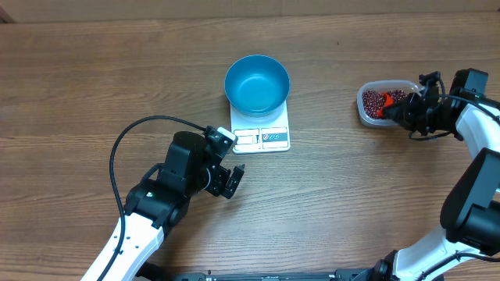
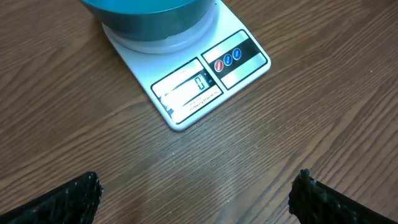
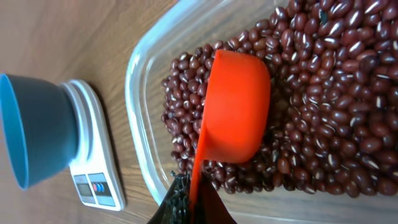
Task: Scoop item into bowl and weigh 150g on scale
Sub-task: 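Drag the red scoop through the beans with the right gripper to fill it, then lift the filled scoop out of the tub with the right gripper, then carry the scoop over the blue bowl and tip beans in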
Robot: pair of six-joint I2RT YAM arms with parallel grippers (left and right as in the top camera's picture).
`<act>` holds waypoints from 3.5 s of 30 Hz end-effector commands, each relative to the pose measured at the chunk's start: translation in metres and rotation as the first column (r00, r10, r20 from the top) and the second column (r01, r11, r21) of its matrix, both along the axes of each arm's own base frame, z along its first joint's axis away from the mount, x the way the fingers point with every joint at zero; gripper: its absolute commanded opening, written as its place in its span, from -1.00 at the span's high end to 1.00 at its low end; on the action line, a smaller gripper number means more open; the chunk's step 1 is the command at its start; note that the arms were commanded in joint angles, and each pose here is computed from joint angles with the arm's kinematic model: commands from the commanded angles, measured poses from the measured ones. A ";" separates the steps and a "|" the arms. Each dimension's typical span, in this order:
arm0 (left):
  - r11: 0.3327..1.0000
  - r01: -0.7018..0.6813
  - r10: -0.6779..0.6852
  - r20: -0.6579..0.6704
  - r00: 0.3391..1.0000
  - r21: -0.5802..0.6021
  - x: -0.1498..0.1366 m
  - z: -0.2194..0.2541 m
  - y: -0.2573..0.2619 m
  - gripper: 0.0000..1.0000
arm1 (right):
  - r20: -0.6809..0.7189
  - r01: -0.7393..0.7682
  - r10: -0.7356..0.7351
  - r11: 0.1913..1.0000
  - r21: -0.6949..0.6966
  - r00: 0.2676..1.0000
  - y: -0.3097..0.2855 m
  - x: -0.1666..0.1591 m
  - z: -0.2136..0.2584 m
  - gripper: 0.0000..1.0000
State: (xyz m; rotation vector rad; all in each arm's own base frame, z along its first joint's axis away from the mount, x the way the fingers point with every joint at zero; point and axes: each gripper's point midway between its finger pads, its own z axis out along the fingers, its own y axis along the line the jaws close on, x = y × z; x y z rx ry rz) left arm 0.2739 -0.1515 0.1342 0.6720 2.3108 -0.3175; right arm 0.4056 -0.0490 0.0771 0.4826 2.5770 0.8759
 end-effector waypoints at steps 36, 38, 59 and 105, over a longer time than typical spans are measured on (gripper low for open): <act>1.000 -0.015 0.015 -0.009 1.000 0.002 0.001 -0.003 0.002 -0.99 | 0.142 0.020 -0.069 0.947 0.320 0.988 -0.028 -0.018 0.042 0.93; 1.000 -0.015 0.015 -0.009 1.000 0.002 0.001 -0.003 0.002 -0.99 | 0.158 0.017 -0.074 0.942 0.337 0.985 -0.032 -0.022 0.046 0.93; 1.000 -0.015 0.015 -0.009 1.000 0.002 0.001 -0.003 0.002 -0.99 | 0.384 -0.149 -0.084 0.830 0.538 0.919 -0.021 -0.028 0.103 0.93; 1.000 -0.015 0.015 -0.009 1.000 0.002 0.001 -0.003 0.002 -0.99 | 0.324 -0.414 0.317 0.861 0.297 0.891 0.279 0.044 0.112 0.92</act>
